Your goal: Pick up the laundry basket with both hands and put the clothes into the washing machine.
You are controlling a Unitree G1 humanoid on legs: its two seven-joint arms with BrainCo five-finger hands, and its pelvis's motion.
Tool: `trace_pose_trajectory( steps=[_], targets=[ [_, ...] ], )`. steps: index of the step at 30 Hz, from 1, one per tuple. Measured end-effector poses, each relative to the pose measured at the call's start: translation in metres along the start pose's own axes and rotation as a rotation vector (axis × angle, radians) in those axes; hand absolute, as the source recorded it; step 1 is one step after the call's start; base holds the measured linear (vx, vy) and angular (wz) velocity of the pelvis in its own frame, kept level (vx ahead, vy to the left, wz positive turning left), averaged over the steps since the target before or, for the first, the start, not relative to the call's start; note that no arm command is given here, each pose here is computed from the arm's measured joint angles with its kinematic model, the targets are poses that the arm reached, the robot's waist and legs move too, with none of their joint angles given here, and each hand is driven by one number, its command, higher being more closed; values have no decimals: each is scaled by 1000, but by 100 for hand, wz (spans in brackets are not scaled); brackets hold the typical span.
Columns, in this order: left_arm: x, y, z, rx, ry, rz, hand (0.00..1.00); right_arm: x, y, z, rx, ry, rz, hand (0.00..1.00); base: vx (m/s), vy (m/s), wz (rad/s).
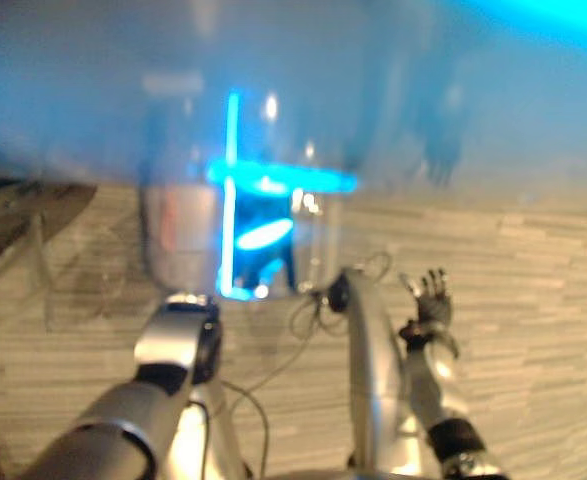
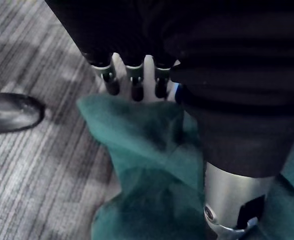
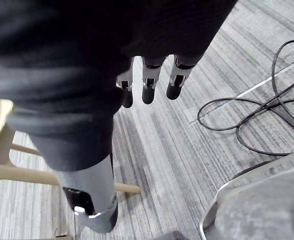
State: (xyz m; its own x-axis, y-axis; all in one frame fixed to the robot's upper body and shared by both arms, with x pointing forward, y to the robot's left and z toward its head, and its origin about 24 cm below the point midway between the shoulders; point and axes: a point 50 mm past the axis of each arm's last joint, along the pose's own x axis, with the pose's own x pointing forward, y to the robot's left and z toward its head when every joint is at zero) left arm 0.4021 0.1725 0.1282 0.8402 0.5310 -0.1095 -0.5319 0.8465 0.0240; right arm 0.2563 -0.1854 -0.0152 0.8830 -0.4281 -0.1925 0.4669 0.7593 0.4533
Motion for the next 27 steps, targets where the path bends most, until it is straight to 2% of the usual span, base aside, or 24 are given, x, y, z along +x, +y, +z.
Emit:
trace_pose_trajectory(
  steps=[5,7,8,10,11,16,22,27],
  targets=[
    [0,-3,11,-36,20,8,100,-5,0,-2,17,4,11,0,23,20,-8],
    [-5,-13,39,-83,-76,-28,100,-7,3,5,33,-27,42,0,-75,-7,12],
    [-7,-17,55,-65,-135,-48,100,-5,2,7,38,-34,37,0,-52,-98,53],
    [-10,-22,59,-62,-142,-62,100,-4,-4,7,36,-35,12,0,0,-43,6],
    [-13,-26,79,-93,-202,-76,100,-4,0,8,38,-40,30,0,-50,24,-29],
    [-22,-32,122,-153,-327,-108,100,-1,-10,16,26,-61,11,0,-97,11,-15],
    [-22,-31,110,-250,-279,-129,100,-1,-18,9,10,-31,-21,0,-19,-13,1],
    [-50,-45,101,-445,-333,-214,100,-2,-25,8,8,-27,-66,0,-23,-82,25]
  ],
)
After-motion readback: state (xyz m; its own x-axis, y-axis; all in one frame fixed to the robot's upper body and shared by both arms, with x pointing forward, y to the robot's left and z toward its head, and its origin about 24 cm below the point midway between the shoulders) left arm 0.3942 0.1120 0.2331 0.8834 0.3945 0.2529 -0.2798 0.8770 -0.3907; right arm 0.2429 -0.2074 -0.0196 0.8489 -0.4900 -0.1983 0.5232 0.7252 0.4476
